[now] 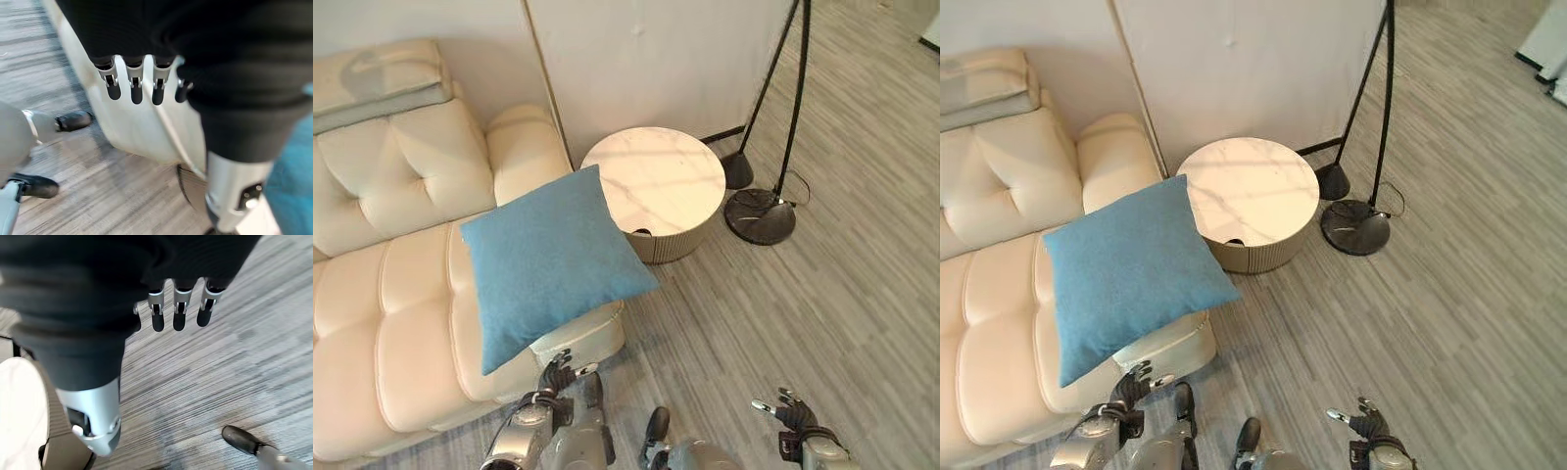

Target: Pick up all the scattered cushions and arrange them neatly on the sofa.

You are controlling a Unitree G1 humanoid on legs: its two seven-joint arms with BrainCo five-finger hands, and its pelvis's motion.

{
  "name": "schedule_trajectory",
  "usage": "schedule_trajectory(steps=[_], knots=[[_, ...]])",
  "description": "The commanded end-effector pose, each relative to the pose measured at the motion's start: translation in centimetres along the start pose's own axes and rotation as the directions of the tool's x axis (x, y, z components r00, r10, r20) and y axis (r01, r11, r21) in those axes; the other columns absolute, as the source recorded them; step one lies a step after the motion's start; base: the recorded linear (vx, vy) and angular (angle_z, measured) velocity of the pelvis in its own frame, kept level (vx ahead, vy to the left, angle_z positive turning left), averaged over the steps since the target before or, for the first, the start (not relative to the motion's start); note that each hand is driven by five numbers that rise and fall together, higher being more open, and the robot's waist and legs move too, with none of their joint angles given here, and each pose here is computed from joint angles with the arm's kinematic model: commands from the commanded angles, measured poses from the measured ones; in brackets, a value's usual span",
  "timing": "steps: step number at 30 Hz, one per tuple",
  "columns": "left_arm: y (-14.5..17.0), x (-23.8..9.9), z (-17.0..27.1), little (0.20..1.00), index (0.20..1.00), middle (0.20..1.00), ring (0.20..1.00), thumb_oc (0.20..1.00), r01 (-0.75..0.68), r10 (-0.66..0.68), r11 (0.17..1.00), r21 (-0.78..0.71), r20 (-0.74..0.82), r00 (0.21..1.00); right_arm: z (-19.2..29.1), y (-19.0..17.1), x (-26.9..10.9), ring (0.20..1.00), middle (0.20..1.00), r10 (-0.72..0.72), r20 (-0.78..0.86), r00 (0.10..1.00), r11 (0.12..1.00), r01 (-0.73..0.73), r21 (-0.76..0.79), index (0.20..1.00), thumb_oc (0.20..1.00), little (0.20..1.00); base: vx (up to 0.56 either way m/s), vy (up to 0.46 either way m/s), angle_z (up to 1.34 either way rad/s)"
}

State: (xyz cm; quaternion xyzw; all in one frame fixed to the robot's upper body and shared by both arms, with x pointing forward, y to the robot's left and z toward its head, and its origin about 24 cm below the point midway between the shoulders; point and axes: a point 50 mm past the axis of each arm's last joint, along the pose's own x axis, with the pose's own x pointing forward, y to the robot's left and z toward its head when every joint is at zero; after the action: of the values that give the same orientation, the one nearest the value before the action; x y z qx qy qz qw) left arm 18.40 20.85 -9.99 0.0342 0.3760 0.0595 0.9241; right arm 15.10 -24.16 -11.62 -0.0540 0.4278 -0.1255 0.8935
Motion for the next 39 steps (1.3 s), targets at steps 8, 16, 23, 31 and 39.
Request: schedule_trajectory(steps=[8,16,23,31,39], knots=[[2.4,-0.4,0.0,1.000,1.000,1.000,1.000,1.000,-0.078,0.078,0.997,0.004,0.024,0.997,1.0,0.2,-0.2,1.000,1.000,0.027,0.065,0.998,0.997,-0.022,-0.073,1.000,1.000,1.000,0.23,0.274,0.22],[2.2,-0.1,1.2,1.000,1.000,1.000,1.000,1.000,-0.071,0.071,0.997,0.000,0.062,0.996,0.1,1.4,-0.1,1.000,1.000,0.056,0.022,0.998,0.996,-0.054,-0.074,1.000,1.000,1.000,0.10,0.025,0.47],[2.0,0.0,1.0,1.000,1.000,1.000,1.000,1.000,-0.066,0.065,0.998,0.011,0.056,0.996,-0.2,1.1,-0.2,1.000,1.000,0.058,0.012,0.998,0.995,-0.056,-0.085,1.000,1.000,1.000,0.18,-0.128,0.39],[1.6,-0.2,-3.0,1.000,1.000,1.000,1.000,1.000,-0.062,0.064,0.998,0.025,-0.107,0.992,0.2,-0.1,0.1,1.000,1.000,0.031,0.016,0.999,0.994,-0.029,-0.101,1.000,1.000,1.000,0.11,-0.151,0.17],[3.1,-1.3,-8.8,1.000,1.000,1.000,1.000,1.000,-0.151,0.170,0.985,0.082,-0.365,0.915,-1.0,-1.1,0.4,1.000,1.000,-0.017,-0.048,0.999,0.996,0.012,-0.090,1.000,1.000,1.000,0.00,0.000,0.43]])
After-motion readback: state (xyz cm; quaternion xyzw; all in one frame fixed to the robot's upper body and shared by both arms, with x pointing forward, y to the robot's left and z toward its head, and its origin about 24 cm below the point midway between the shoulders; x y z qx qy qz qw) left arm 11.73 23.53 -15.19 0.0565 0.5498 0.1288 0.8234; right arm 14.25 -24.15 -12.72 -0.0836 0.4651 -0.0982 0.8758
